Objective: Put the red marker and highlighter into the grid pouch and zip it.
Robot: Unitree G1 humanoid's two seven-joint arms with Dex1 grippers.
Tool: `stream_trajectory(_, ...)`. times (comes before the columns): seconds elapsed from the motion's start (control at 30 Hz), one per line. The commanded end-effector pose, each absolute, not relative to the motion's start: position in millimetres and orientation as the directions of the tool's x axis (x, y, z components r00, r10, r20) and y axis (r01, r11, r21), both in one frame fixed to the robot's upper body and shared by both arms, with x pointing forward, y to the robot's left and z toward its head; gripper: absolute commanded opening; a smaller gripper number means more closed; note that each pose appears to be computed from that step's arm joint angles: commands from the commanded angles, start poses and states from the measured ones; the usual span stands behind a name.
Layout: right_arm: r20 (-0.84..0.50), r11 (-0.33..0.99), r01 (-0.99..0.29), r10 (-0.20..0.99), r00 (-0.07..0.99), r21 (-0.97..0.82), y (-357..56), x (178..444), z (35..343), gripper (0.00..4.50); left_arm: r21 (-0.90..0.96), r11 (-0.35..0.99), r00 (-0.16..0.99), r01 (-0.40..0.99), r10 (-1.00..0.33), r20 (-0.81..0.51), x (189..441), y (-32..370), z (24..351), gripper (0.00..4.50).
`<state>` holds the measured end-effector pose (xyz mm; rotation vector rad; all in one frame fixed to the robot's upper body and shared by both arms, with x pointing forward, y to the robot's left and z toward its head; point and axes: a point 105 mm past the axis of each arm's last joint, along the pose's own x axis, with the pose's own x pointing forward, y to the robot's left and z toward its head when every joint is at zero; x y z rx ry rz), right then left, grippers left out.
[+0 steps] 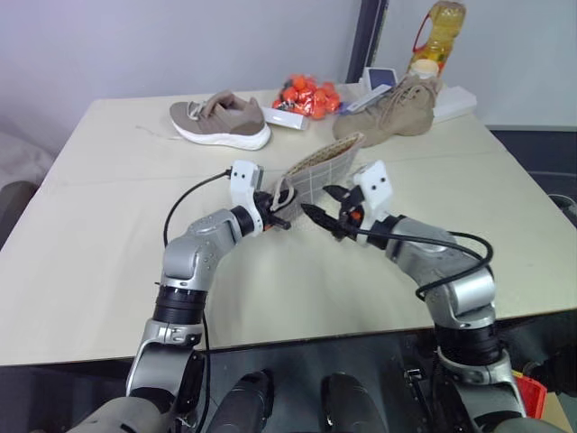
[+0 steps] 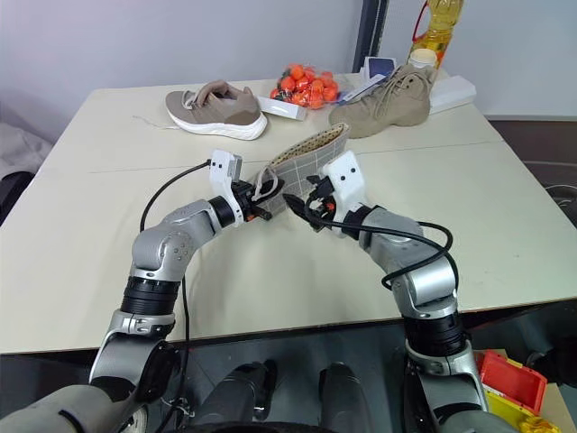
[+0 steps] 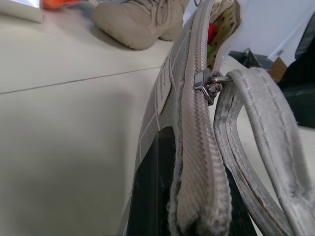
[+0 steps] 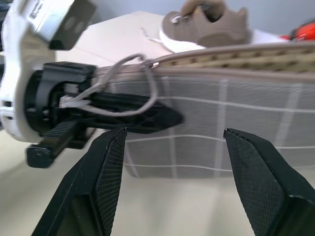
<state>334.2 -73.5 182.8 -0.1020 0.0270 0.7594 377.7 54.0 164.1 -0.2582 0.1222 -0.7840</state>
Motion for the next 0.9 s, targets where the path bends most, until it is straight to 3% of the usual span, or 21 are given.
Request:
stream_trajectory(0.03,-0.006,0.697,-0.705,0.711,0.703,-0.131,-60,333,198,3.26,-0.255,0.646,0.681,0.719,-0.728,0.075,371,49,189,0.0)
stream_trajectory(0.53,-0.023,0.675,-0.725,0.729,0.684,-0.134,-58,329,198,3.26,-0.244,0.65,0.682,0.72,-0.727,0.078,367,49,186,0.0)
stream_trajectory(0.73,0.01,0.713,-0.693,0.696,0.718,0.106,-80,330,202,3.26,-0.248,0.651,0.686,0.717,-0.722,0.09,369,52,189,0.0)
stream_trajectory(0.9,0.06,0.641,-0.688,0.716,0.696,0.341,-71,327,208,3.26,-0.243,0.648,0.682,0.722,-0.725,0.093,368,51,189,0.0)
